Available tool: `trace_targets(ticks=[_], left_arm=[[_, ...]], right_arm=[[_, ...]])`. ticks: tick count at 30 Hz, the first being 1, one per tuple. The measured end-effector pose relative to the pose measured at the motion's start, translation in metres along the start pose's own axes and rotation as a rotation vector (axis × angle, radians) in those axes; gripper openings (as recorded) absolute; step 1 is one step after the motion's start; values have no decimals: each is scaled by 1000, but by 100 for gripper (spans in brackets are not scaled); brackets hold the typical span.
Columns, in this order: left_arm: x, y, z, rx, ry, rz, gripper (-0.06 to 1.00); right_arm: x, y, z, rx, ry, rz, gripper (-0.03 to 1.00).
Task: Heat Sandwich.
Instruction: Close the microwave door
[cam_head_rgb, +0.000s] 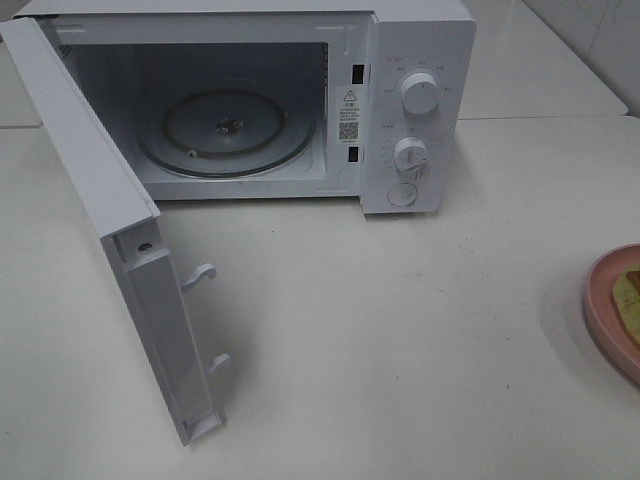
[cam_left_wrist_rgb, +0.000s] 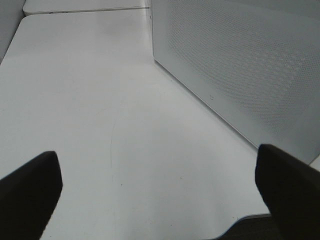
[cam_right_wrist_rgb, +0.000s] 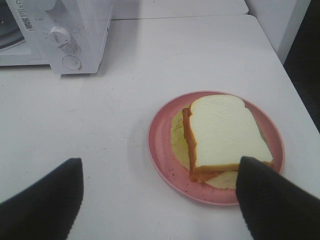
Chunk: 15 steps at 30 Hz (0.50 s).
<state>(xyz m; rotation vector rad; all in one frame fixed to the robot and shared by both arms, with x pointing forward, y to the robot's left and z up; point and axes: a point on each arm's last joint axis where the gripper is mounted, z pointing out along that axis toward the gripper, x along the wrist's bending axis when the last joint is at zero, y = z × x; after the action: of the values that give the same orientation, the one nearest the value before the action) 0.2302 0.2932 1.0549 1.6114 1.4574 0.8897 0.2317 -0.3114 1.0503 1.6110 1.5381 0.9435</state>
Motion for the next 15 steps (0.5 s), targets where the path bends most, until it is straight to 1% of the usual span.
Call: trace_targets(ticks=[12,15], left_arm=[[-1,1,-1,-8,-8,-12,97],[-1,12,1,-34,-15,-29,97]], right_arm=[[0,0,0,0,0,0,76],[0,0,0,0,0,0,76]])
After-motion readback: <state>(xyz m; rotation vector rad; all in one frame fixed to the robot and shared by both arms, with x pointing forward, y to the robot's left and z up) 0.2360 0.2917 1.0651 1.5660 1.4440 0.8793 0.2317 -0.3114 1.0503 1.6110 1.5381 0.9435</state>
